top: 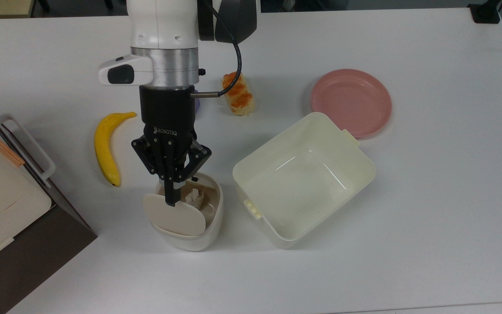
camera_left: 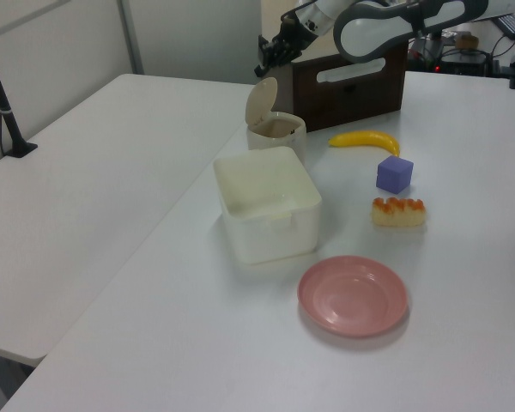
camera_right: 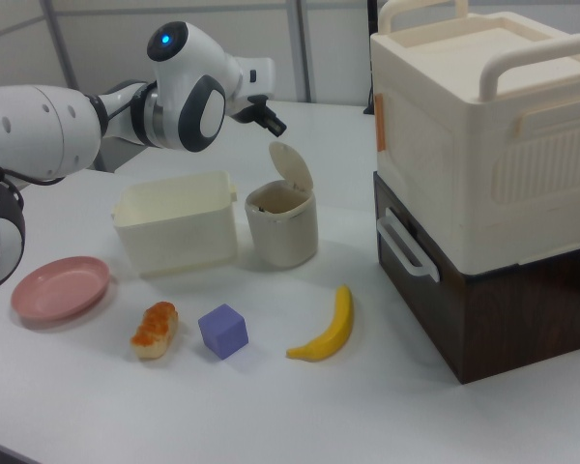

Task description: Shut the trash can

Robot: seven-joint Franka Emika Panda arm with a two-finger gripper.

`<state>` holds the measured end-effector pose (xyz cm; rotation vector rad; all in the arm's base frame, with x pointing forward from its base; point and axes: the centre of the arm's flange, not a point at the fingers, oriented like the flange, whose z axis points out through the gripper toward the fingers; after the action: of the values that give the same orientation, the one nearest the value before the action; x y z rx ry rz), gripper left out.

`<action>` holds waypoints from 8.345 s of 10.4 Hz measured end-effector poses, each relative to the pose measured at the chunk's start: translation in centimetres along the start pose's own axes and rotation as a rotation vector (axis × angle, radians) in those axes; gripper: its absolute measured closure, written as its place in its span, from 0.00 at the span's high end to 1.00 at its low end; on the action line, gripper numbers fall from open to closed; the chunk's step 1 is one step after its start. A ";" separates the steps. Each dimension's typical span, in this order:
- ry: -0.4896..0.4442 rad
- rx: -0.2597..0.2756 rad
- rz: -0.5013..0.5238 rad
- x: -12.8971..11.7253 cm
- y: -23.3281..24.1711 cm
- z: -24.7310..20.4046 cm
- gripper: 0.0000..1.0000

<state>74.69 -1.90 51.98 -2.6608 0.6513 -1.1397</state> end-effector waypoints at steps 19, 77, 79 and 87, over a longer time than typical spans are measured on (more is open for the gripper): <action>0.012 -0.071 -0.098 -0.6 1.5 1.9 0.01; -0.622 -0.162 -0.276 -2.5 5.0 -25.1 0.01; -0.645 -0.150 -0.307 -2.8 5.1 -25.1 0.01; -0.711 -0.145 -0.306 -3.9 4.6 -25.1 0.01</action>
<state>52.74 -3.89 65.32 -3.0597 0.2018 -0.1278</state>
